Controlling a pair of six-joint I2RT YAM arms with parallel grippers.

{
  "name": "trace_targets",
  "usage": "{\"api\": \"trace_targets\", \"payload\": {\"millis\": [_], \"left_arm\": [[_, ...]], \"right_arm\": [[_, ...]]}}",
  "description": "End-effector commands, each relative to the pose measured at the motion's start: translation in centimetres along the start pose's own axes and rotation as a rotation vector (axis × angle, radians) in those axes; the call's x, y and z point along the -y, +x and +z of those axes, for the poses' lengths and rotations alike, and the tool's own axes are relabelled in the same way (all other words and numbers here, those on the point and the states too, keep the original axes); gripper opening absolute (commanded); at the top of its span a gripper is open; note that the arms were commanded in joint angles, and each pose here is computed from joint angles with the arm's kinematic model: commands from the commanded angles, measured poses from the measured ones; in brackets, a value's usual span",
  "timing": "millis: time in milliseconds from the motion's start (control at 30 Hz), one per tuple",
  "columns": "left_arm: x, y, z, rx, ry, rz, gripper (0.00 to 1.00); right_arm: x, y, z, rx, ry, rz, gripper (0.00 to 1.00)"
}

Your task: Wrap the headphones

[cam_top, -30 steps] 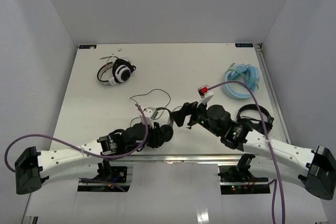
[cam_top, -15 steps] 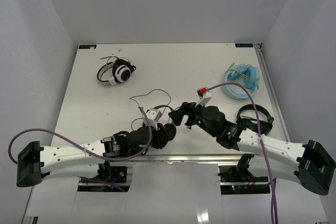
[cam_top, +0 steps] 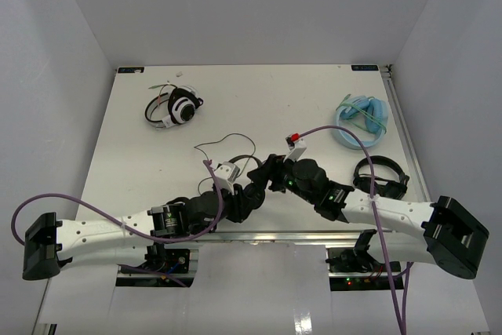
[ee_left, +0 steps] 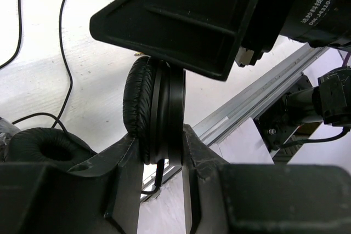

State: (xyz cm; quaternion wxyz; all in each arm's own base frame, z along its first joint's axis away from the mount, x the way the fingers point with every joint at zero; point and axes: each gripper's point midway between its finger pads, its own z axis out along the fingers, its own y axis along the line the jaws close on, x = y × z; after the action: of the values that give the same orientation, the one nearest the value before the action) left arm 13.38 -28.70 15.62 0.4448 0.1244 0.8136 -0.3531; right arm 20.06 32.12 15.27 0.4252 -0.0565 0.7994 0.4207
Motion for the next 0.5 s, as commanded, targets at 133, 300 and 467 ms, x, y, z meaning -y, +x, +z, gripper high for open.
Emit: {"api": "trace_targets", "payload": {"millis": [133, 300, 467], "left_arm": [[1.8, -2.3, -0.3, 0.088, 0.077, -0.021, 0.00], [2.1, -2.6, -0.8, 0.085, 0.092, -0.013, 0.54], [2.6, -3.5, -2.2, 0.020, 0.073, 0.038, 0.76]], "right_arm": [[-1.4, -1.0, 0.6, 0.042, -0.063, -0.017, 0.23], [-2.1, -2.0, -0.2, 0.062, -0.087, -0.071, 0.08], [-1.5, -3.5, -2.1, 0.054, -0.043, -0.198, 0.08]]}}
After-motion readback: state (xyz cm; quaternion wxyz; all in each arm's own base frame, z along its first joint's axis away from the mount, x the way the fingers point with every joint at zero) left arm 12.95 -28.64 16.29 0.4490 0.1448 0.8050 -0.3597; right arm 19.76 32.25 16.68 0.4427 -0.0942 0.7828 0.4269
